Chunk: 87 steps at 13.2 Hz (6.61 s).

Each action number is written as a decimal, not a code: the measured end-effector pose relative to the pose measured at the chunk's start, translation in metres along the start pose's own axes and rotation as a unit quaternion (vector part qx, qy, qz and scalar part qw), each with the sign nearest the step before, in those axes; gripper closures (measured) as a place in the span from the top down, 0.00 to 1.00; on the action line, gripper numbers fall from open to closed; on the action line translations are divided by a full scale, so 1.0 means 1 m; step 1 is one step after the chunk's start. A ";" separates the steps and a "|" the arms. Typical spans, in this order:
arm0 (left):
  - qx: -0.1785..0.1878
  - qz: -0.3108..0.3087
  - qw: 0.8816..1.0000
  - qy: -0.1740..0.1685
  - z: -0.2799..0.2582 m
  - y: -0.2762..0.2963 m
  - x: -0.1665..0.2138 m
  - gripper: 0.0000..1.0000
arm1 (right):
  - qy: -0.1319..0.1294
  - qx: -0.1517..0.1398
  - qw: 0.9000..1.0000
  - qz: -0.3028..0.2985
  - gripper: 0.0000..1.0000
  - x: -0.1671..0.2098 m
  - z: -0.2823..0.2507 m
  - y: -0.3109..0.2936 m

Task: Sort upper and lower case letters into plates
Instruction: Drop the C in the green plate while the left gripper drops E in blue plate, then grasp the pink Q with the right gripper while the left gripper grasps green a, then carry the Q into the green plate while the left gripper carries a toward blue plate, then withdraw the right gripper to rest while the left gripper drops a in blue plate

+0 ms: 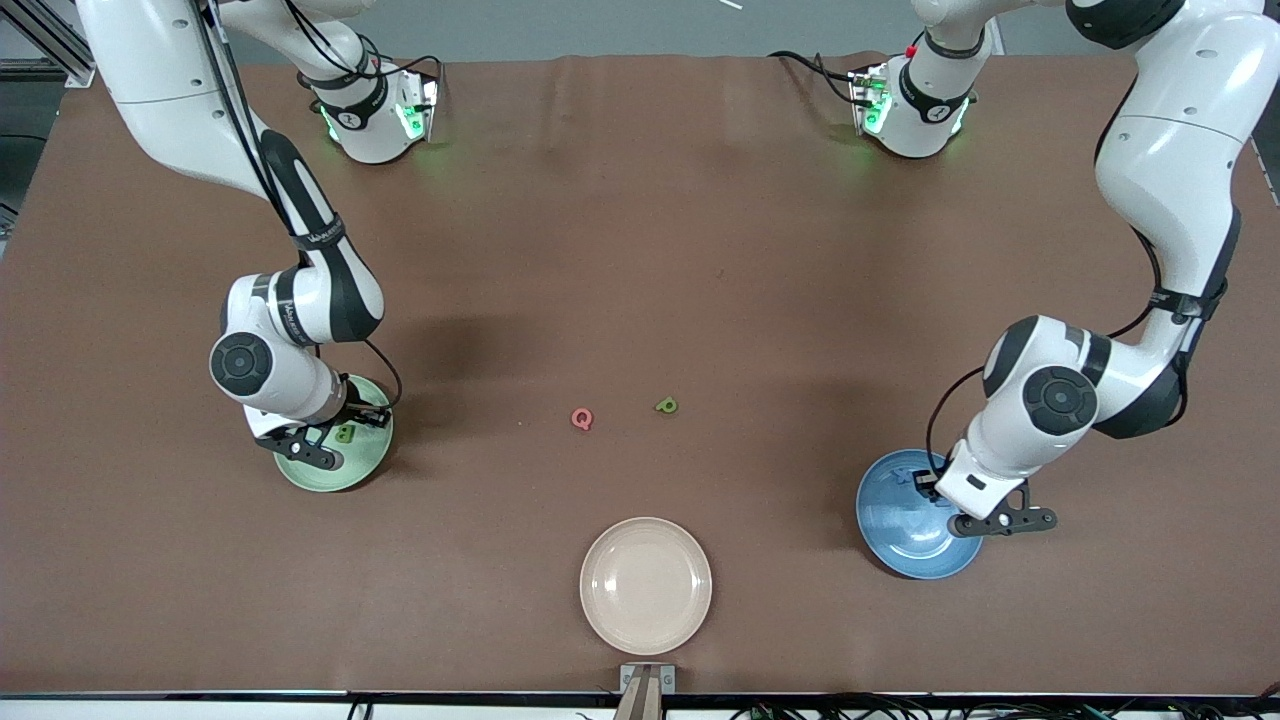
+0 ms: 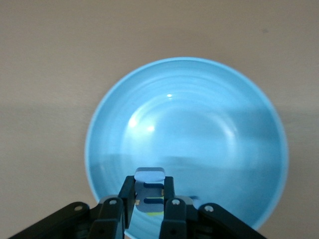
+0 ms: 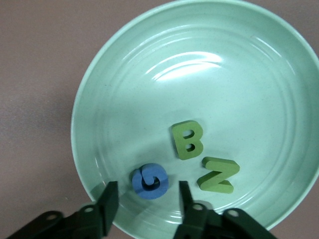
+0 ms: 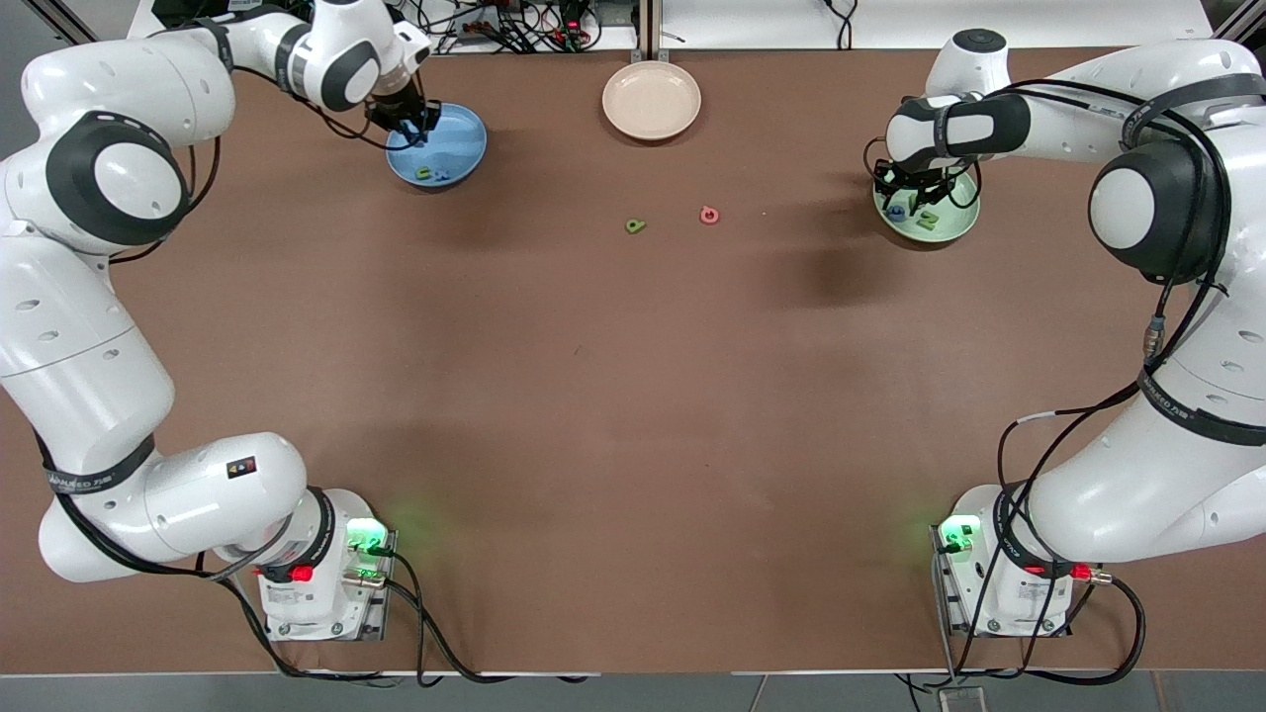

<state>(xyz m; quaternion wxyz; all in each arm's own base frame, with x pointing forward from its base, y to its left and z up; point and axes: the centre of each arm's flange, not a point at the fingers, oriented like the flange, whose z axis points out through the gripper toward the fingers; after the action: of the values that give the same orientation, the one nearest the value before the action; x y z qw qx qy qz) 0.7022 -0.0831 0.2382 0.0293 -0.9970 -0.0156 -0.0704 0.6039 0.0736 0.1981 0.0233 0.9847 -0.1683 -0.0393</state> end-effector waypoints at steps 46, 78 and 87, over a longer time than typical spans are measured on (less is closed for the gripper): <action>-0.027 -0.446 0.893 -0.045 0.015 0.403 -0.177 0.63 | -0.008 -0.016 1.000 -0.007 0.40 0.046 -0.054 0.010; 0.026 -0.338 0.941 -0.018 0.012 0.083 0.009 0.31 | -0.047 -0.019 0.995 -0.087 1.00 0.026 -0.349 0.089; 0.005 -0.317 0.948 -0.026 -0.034 0.087 0.017 1.00 | -0.052 -0.015 0.995 -0.090 1.00 0.036 -0.316 0.082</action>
<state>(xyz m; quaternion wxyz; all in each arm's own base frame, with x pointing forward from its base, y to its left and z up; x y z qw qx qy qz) 0.7177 -0.1714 0.2696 0.0101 -0.9420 -0.3318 -0.0500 0.6380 -0.0054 0.5148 0.0261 0.9920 -0.0798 -0.0947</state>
